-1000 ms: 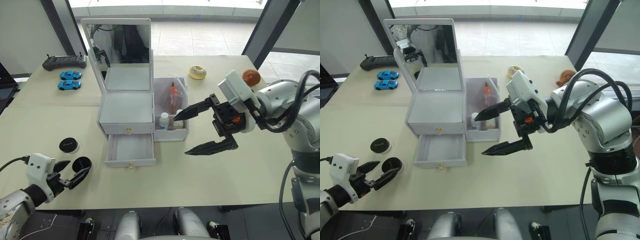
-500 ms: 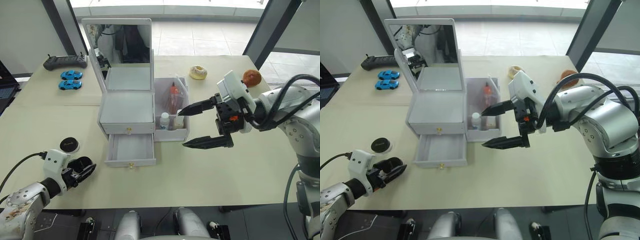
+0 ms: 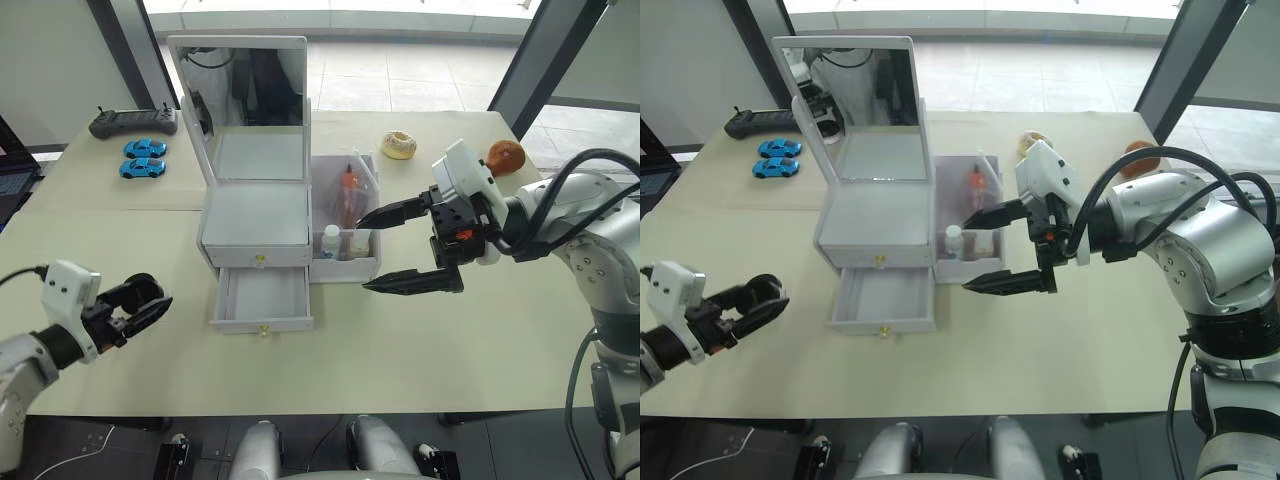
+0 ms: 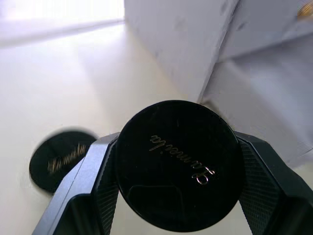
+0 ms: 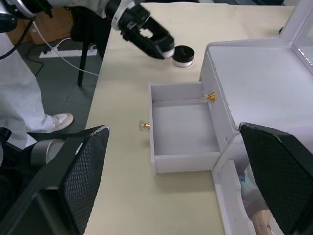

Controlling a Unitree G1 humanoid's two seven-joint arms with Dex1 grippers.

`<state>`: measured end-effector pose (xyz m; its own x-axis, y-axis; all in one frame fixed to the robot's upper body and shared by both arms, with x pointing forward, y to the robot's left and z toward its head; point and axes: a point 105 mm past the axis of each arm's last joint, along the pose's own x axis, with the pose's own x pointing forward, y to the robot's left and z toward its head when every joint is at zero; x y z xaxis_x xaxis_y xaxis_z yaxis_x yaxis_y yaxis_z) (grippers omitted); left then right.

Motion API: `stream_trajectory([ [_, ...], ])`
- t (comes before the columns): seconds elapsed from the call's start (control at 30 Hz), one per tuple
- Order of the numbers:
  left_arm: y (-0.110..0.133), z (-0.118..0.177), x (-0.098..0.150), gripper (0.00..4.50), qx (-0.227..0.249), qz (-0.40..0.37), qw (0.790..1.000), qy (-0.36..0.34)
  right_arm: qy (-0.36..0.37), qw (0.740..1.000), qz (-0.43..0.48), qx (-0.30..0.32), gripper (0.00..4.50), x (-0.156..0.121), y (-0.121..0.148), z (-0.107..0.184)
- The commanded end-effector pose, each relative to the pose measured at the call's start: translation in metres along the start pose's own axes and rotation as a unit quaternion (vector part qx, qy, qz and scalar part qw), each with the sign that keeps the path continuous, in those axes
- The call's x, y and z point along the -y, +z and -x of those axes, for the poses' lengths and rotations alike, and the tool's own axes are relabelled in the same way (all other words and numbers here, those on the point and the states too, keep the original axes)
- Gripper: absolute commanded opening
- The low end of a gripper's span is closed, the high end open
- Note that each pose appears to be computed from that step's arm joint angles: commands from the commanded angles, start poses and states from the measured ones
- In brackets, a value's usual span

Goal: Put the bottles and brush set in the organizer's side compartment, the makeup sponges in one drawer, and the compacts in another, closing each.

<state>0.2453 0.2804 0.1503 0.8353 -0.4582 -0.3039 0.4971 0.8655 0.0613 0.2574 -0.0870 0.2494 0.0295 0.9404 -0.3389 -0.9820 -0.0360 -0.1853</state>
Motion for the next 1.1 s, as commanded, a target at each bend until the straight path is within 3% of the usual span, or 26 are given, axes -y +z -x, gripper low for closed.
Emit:
stream_trajectory([
  [0.03,0.028,-0.005,0.027,2.92,0.003,-0.036,0.995,-0.088,0.0,0.999,0.038,0.014,4.5,-0.004,0.017,0.005],
  [0.17,0.04,-0.021,0.053,2.92,-0.012,-0.058,0.986,-0.158,-0.01,0.999,0.038,0.007,4.5,-0.004,0.015,0.007],
  [0.27,0.036,-0.033,0.064,2.92,-0.033,-0.082,0.981,-0.175,-0.029,0.999,0.036,0.004,4.5,-0.004,0.013,0.011],
  [0.6,0.013,-0.066,0.073,2.92,-0.058,-0.068,0.978,-0.19,-0.07,0.997,0.028,0.001,4.5,-0.008,0.011,0.02],
  [0.77,0.019,-0.07,0.074,4.48,-0.045,-0.053,0.977,-0.201,-0.078,0.997,0.028,0.001,4.5,-0.008,0.011,0.021],
  [1.1,0.034,-0.062,0.067,4.48,-0.024,-0.043,0.98,-0.192,-0.076,0.997,0.033,0.004,4.5,-0.007,0.01,0.021],
])
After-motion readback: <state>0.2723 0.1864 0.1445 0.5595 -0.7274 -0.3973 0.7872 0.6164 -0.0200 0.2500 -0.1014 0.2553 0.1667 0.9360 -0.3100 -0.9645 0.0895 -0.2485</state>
